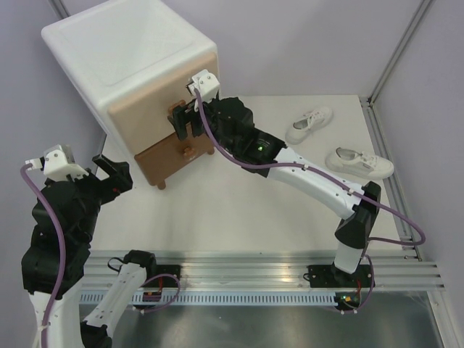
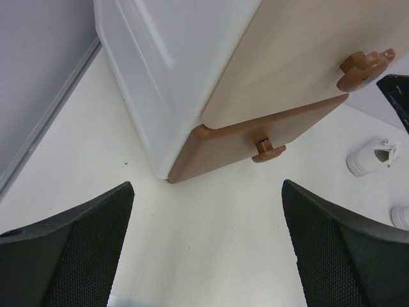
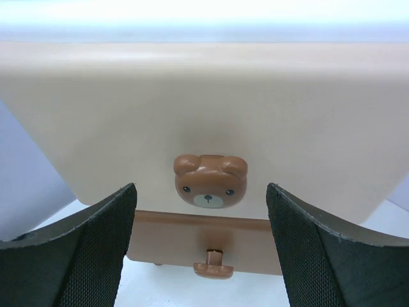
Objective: Place and organize the shoes in the shoe cabinet
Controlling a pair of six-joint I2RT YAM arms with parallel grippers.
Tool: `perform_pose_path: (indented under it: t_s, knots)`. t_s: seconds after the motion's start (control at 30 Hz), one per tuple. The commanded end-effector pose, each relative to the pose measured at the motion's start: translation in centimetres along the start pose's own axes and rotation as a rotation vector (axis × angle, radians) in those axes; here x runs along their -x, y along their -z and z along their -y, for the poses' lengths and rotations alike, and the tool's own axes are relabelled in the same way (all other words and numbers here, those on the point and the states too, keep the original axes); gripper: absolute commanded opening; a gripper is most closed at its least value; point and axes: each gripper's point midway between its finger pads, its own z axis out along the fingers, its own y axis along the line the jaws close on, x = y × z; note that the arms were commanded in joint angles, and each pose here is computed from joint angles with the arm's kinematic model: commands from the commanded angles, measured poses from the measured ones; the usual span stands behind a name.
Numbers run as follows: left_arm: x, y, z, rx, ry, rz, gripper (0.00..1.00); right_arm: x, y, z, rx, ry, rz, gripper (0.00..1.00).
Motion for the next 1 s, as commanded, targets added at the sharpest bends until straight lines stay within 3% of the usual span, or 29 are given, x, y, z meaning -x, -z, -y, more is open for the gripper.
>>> perform_pose_path:
  t_s: [0.0, 0.27, 0.67, 0.87, 0.97]
  knots:
    - [0.7, 0.4, -0.1, 0.002, -0.01, 0.021, 1.0, -1.5, -1.3, -0.7, 0.003, -0.002, -0.048, 0.87]
    - [0.6, 0.4, -0.2, 0.007, -0.013, 0.017, 1.0, -3.2, -3.5, -0.3, -0.047, -0.007, -0.061, 0.86]
    - [0.3, 0.4, -0.3, 0.005, -0.014, 0.013, 1.0, -2.1, -4.8, 0.3, -0.092, -0.009, -0.003, 0.83]
    - [0.3, 0.3, -0.3, 0.007, -0.016, 0.013, 1.0, -1.9, -4.9, 0.3, -0.095, -0.007, 0.007, 0.74]
    - [0.2, 0.3, -0.3, 0.008, -0.017, 0.011, 1.0, -2.0, -4.8, 0.4, -0.096, 0.002, 0.001, 0.63]
